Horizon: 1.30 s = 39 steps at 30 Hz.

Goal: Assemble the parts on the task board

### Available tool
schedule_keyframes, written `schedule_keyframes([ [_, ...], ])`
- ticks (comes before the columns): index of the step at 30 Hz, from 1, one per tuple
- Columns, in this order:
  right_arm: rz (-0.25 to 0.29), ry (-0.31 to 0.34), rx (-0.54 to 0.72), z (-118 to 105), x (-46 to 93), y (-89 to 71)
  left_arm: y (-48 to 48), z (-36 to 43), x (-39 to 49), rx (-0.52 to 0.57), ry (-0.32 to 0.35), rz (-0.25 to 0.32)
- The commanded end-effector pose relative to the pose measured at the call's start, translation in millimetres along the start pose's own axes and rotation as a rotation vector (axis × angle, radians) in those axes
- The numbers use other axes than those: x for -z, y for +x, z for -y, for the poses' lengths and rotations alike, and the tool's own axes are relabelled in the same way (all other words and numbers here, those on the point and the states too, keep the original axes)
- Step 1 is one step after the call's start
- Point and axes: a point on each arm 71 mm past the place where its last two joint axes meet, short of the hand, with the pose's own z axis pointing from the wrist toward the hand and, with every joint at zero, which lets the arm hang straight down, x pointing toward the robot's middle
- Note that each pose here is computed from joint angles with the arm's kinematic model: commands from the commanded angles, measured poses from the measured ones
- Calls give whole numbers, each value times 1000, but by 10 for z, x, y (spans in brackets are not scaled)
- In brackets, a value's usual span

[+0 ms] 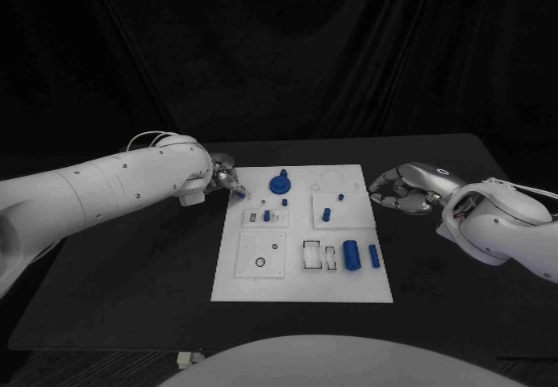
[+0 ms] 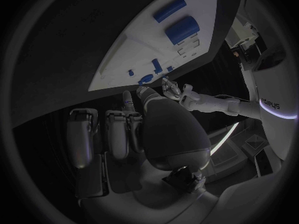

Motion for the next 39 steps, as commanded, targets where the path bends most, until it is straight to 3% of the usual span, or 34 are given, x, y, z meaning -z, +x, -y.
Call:
schedule_keyframes([
  [1, 6, 10, 0, 13, 15, -1, -21, -3, 51, 20, 29, 49],
  [7, 5, 17, 1, 27, 27, -4, -2, -37, 171, 27, 39, 59],
  [16, 4, 18, 0, 19, 23, -1, 133, -1, 323, 14, 34, 14],
  [27, 4, 15, -1, 8, 20, 3, 225, 63, 396, 4, 40, -10],
  [39, 3, 13, -2, 8, 17, 24, 290, 153, 394, -7, 66, -31],
])
